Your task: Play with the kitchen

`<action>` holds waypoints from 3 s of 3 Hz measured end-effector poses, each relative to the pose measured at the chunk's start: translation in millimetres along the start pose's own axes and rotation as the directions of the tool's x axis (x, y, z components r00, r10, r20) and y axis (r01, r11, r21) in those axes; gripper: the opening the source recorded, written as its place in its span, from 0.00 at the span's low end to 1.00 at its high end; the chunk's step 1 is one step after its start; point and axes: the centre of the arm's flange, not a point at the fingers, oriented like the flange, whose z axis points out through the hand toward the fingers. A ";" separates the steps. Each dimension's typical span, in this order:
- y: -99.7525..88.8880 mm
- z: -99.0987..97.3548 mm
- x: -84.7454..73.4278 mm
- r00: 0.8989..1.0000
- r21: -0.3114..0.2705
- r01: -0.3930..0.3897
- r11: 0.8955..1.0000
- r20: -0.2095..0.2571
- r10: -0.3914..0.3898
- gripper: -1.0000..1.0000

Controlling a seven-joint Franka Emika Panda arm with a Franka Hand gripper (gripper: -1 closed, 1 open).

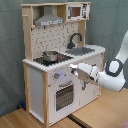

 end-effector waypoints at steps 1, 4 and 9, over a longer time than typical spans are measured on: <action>-9.3 -1.5 2.5 0.999 0.026 -0.040 0.999 0.031 0.039 1.00; -35.9 -10.4 13.2 0.980 0.063 -0.150 0.987 0.140 0.140 1.00; -66.3 12.7 29.5 0.882 -0.049 -0.289 0.956 0.374 0.286 1.00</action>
